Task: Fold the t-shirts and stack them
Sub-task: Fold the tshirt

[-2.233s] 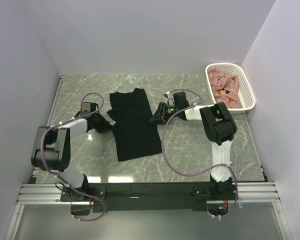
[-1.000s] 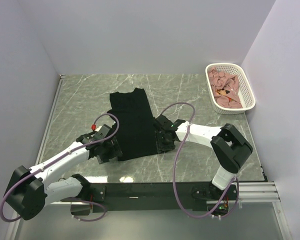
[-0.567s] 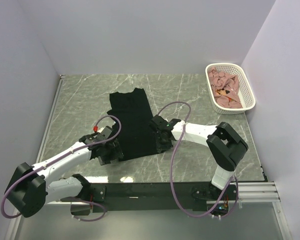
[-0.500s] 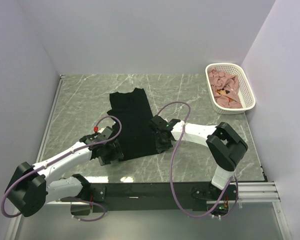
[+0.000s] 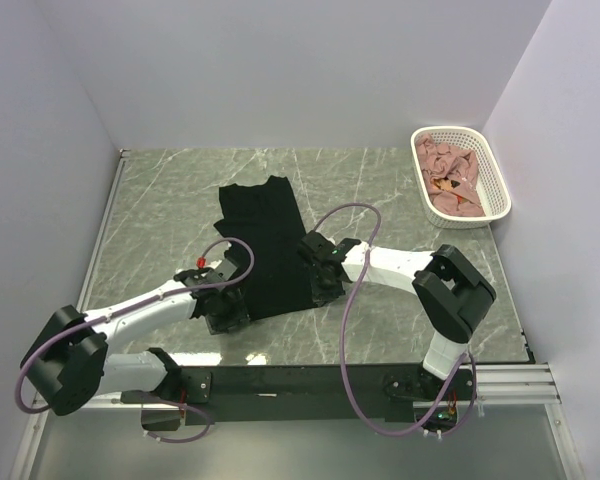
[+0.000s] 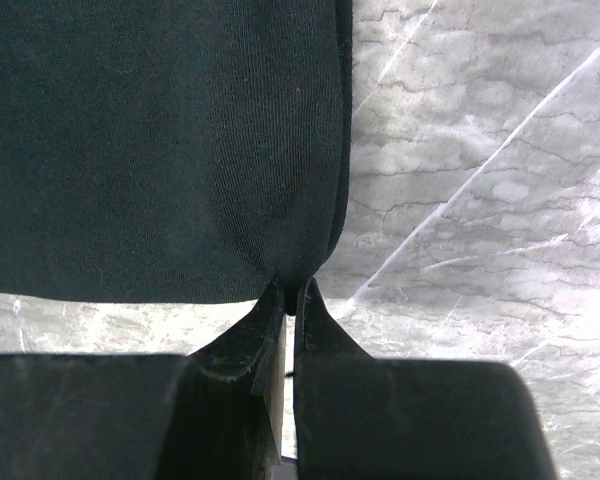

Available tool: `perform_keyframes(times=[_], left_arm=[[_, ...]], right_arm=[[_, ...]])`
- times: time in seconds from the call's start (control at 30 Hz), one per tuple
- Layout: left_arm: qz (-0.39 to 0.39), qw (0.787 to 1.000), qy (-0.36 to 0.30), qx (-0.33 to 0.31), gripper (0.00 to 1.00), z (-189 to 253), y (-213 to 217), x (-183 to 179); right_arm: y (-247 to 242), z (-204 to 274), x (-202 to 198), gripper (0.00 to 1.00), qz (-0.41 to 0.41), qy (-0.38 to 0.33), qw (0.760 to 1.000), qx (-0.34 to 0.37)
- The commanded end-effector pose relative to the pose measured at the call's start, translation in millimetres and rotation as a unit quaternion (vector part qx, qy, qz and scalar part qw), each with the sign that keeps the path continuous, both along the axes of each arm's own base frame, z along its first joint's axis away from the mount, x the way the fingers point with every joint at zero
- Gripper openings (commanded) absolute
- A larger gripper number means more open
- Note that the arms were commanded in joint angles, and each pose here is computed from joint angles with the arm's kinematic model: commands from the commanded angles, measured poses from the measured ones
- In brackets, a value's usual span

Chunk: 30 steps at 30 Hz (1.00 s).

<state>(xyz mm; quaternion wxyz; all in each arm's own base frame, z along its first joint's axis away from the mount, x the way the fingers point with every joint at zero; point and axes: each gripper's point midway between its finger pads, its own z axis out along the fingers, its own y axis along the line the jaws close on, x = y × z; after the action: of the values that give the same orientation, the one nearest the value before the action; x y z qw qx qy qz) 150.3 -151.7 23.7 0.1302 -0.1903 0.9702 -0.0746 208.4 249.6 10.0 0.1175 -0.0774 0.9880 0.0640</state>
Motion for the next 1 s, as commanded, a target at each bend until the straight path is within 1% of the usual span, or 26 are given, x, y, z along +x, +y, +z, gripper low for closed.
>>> perform_keyframes(times=[0.0,0.1,0.3,0.43,0.63,0.7,0.83,0.93,0.97], left_arm=[[0.007,1.000,-0.019,-0.008,0.52,9,-12,13],[0.009,1.000,-0.021,-0.003,0.47,8,-12,15],[0.006,1.000,-0.030,-0.006,0.47,12,-19,24],[0.005,1.000,-0.027,0.009,0.48,8,-18,28],[0.000,0.999,-0.010,0.038,0.48,-5,-15,29],[-0.003,0.999,0.003,0.053,0.48,-13,-11,25],[-0.011,0.998,0.024,0.063,0.45,-25,-7,17],[-0.017,0.997,0.042,0.064,0.36,-34,-6,10],[-0.021,0.997,0.049,0.060,0.27,-36,-8,7]], right_arm=[[-32,-42,-20,0.00,0.005,0.026,0.997,-0.075],[-32,-42,-21,0.00,0.007,0.027,0.997,-0.074],[-31,-42,-22,0.00,0.010,0.026,0.997,-0.071],[-32,-42,-23,0.00,0.012,0.025,0.997,-0.072],[-33,-42,-25,0.00,0.014,0.026,0.997,-0.073],[-32,-41,-25,0.00,0.015,0.026,0.997,-0.071],[-32,-41,-26,0.00,0.016,0.025,0.997,-0.071],[-32,-40,-25,0.00,0.017,0.023,0.997,-0.071],[-33,-40,-25,0.00,0.016,0.024,0.997,-0.073]])
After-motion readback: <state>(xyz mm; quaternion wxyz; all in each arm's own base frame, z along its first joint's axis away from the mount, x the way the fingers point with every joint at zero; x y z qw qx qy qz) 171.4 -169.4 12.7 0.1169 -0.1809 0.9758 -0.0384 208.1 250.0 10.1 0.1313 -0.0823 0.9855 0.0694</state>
